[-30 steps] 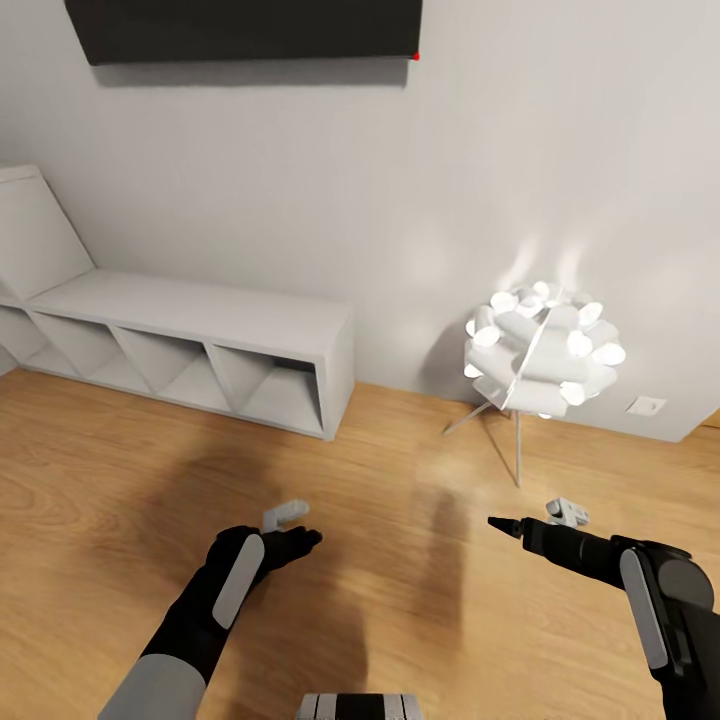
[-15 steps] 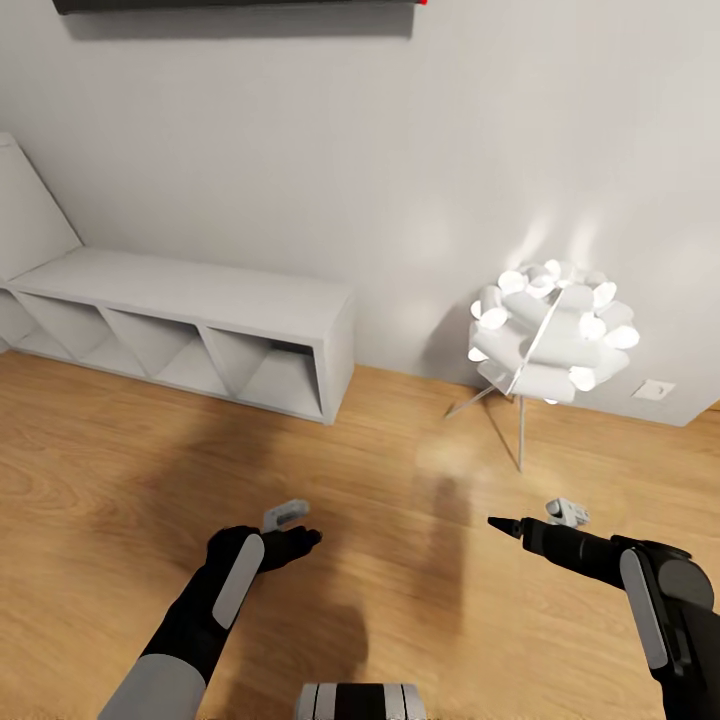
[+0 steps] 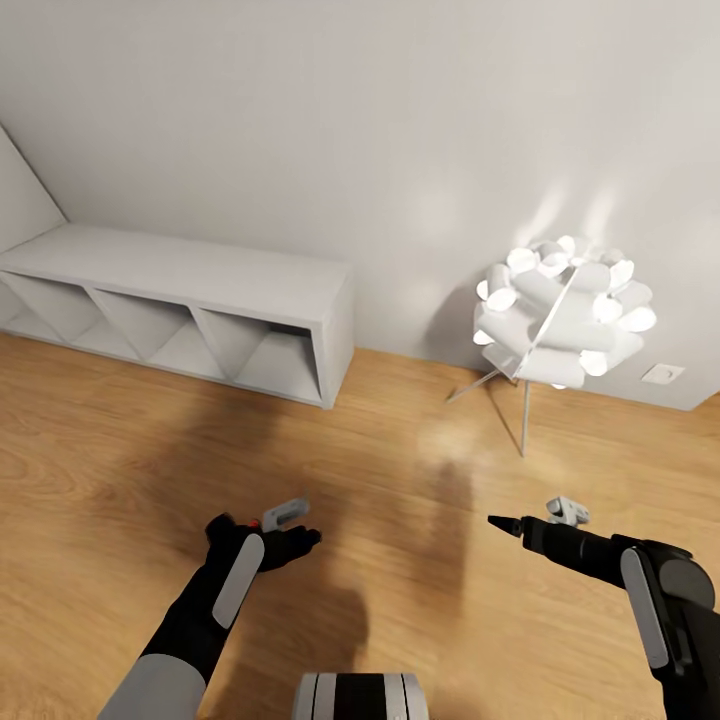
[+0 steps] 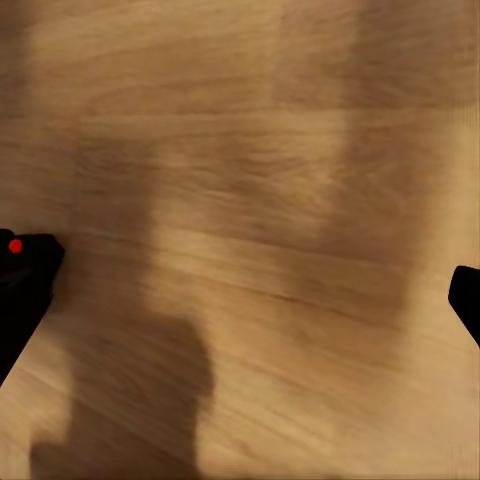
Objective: Attach the digital camera to the camera tripod in the bedroom.
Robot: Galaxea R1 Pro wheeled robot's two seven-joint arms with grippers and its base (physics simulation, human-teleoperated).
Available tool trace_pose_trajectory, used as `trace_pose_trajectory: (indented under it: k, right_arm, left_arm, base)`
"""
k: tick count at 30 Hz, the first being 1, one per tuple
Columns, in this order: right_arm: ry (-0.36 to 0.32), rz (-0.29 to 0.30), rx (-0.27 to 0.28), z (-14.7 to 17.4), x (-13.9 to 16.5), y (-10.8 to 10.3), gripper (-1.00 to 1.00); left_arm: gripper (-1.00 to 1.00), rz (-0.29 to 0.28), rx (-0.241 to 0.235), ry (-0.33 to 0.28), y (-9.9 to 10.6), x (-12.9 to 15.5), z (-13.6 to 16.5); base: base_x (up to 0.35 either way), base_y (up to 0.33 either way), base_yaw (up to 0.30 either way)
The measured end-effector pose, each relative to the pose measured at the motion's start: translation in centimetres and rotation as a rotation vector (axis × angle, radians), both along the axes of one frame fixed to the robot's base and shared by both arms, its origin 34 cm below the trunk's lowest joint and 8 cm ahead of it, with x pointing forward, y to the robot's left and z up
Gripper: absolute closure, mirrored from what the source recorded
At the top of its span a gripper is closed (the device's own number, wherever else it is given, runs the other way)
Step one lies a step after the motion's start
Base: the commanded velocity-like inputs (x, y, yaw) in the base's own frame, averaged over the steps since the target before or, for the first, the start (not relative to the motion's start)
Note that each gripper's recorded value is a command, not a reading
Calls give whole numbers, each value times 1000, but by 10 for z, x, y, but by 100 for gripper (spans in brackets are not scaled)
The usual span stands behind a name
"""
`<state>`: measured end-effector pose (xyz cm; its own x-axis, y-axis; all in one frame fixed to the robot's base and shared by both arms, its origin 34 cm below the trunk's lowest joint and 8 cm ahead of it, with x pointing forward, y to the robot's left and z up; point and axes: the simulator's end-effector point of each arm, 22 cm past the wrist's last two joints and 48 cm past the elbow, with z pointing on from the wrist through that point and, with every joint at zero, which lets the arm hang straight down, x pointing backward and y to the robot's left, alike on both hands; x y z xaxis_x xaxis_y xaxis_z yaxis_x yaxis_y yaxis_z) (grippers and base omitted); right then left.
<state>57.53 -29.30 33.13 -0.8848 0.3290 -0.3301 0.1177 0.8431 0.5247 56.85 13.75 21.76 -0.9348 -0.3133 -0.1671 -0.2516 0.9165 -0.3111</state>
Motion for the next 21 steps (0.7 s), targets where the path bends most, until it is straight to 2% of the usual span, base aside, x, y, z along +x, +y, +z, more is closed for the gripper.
trace_pose_trajectory:
  k: [11,21]
  right_arm:
    - [51,0,2,-24,-9,1,-100]
    - [93,1,-1,-45,-17,0,-100]
  left_arm:
    - [-100,0,0,45,0,-13,-23]
    - [-100,0,0,86,0,-26,-43]
  base:
    - [0,0,17]
    - [0,0,216]
